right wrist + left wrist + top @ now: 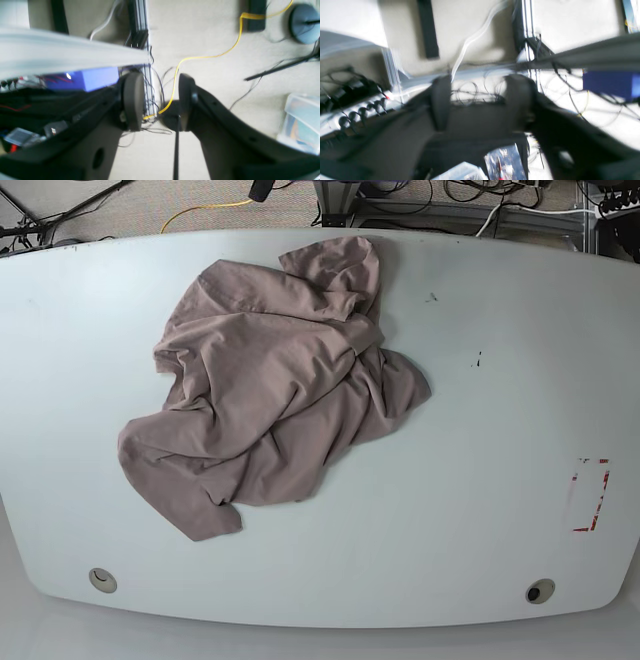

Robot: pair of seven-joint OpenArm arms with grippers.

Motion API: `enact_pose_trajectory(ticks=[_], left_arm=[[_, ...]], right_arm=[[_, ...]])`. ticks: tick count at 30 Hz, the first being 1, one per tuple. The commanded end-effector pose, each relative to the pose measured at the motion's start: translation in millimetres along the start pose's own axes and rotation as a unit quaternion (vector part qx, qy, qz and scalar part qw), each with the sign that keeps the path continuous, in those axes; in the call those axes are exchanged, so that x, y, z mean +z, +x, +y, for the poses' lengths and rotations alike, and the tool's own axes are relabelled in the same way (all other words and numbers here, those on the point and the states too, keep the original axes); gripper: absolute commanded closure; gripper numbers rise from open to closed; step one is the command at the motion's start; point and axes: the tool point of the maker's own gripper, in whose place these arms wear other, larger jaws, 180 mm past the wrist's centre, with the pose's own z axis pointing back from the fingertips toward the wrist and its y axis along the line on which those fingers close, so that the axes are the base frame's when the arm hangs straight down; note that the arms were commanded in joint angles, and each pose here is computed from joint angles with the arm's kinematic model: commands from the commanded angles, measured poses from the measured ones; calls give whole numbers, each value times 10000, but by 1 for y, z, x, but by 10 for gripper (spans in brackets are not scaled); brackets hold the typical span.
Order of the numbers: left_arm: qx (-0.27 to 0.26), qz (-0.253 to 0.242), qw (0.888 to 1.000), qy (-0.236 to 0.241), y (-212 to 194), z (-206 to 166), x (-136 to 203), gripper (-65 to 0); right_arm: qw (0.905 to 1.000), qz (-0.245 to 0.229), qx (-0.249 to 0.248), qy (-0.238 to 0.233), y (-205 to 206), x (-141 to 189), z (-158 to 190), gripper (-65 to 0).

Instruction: Fold the T-shirt properly

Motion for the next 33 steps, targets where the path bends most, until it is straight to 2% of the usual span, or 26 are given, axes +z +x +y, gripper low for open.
enact_pose_trajectory(ticks=[1, 4, 8, 12, 15, 18, 22, 29, 33], left_arm=[[-23, -151, 9999, -58, 10, -4, 10, -386], [-86, -434, 9990, -116, 34, -8, 12, -386], [-117, -575, 9982, -160, 46, -11, 15, -386], [-146, -813, 9964, -193, 64, -15, 15, -388], [-153, -916, 9954, -213, 72, -17, 16, -389], [-165, -1087, 9937, -229, 85, -19, 15, -390], [-176, -1227, 9920, -243, 95, -20, 13, -390], [-173, -1430, 9894, -203, 109, -18, 5, -390], [-172, -1574, 9872, -177, 119, -16, -1, -390]], right_arm=[[9999, -76, -119, 89, 4, 11, 6, -217], [9985, -406, -281, 228, 28, 14, 14, -217], [9959, -693, -478, 342, 46, 14, 19, -220], [9883, -1243, -697, 548, 82, 5, 26, -224], [9845, -1456, -748, 630, 97, -1, 28, -225], [9794, -1763, -669, 718, 119, -10, 31, -284], [9732, -2073, -591, 799, 143, -19, 34, -409], [9651, -2441, -259, 914, 182, -27, 30, -425], [9678, -2332, -79, 946, 199, -39, 31, -430]])
